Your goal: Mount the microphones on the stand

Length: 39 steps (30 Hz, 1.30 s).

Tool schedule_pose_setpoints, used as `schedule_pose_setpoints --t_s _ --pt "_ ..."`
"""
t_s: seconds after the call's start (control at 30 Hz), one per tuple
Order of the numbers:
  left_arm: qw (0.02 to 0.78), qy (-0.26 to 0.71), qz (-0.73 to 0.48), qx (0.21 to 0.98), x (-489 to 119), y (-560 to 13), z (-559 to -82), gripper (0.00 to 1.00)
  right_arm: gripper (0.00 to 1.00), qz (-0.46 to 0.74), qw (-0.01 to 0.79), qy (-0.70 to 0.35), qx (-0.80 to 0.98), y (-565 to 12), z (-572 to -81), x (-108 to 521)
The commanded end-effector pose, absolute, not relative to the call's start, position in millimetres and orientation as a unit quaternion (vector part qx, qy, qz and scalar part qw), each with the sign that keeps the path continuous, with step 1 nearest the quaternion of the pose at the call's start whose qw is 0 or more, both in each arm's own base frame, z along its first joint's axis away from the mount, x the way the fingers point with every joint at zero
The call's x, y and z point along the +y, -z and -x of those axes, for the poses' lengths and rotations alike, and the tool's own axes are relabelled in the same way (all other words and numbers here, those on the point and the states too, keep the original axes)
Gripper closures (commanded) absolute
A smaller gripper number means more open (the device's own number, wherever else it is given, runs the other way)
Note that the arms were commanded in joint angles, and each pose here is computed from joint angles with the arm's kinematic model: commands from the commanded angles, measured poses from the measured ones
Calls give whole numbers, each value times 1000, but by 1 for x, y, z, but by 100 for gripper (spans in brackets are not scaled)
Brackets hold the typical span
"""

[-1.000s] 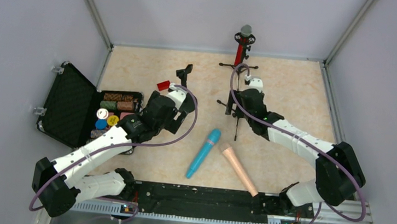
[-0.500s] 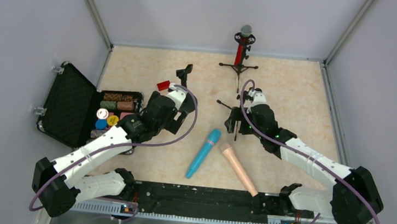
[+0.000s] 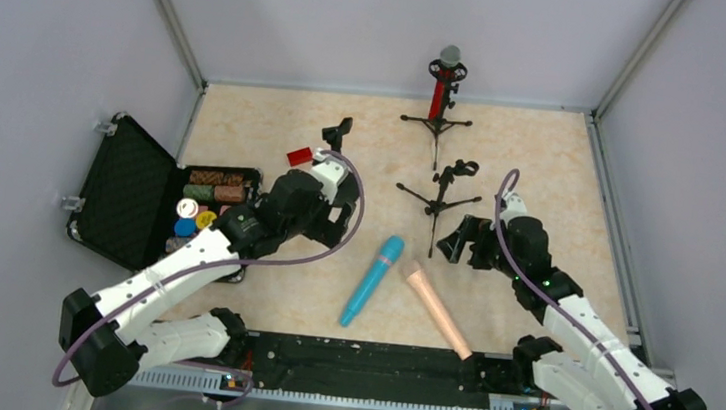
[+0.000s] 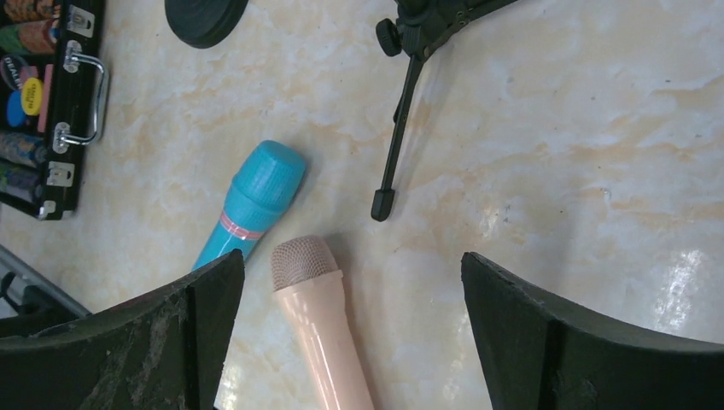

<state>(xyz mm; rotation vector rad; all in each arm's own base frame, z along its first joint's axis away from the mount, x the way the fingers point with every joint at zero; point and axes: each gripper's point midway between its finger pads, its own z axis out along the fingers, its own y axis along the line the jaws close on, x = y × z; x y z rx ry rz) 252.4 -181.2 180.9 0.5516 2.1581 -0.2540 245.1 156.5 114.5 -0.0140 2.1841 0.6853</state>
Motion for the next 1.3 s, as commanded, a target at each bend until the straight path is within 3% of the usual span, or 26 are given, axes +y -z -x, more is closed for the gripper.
schedule_pose_setpoints --t_s 0.0,0.3,0.47,0.73,0.9,1.03,1.17,1.27 --pt "402 184 -210 872 -212 -177 -240 1 6 -4 404 -326 855 -127 -233 163" --pt "311 202 -225 901 -249 -117 -211 4 6 -26 385 -338 859 -112 -225 156" --pt "265 194 -245 912 -268 -85 -192 10 6 -26 387 -340 857 -113 -226 156" --pt "245 146 -267 921 -280 -46 -172 17 7 -23 388 -343 855 -114 -228 157" --pt "244 90 -280 924 -278 -24 -165 28 6 -23 387 -344 855 -114 -228 158" --pt "233 54 -294 925 -273 -9 -158 48 6 -22 386 -346 854 -116 -227 158" --pt "223 59 -302 925 -277 -3 -153 87 6 -19 388 -350 852 -118 -228 160" --pt "228 66 -296 925 -279 -8 -154 100 6 -17 389 -352 851 -120 -228 160"
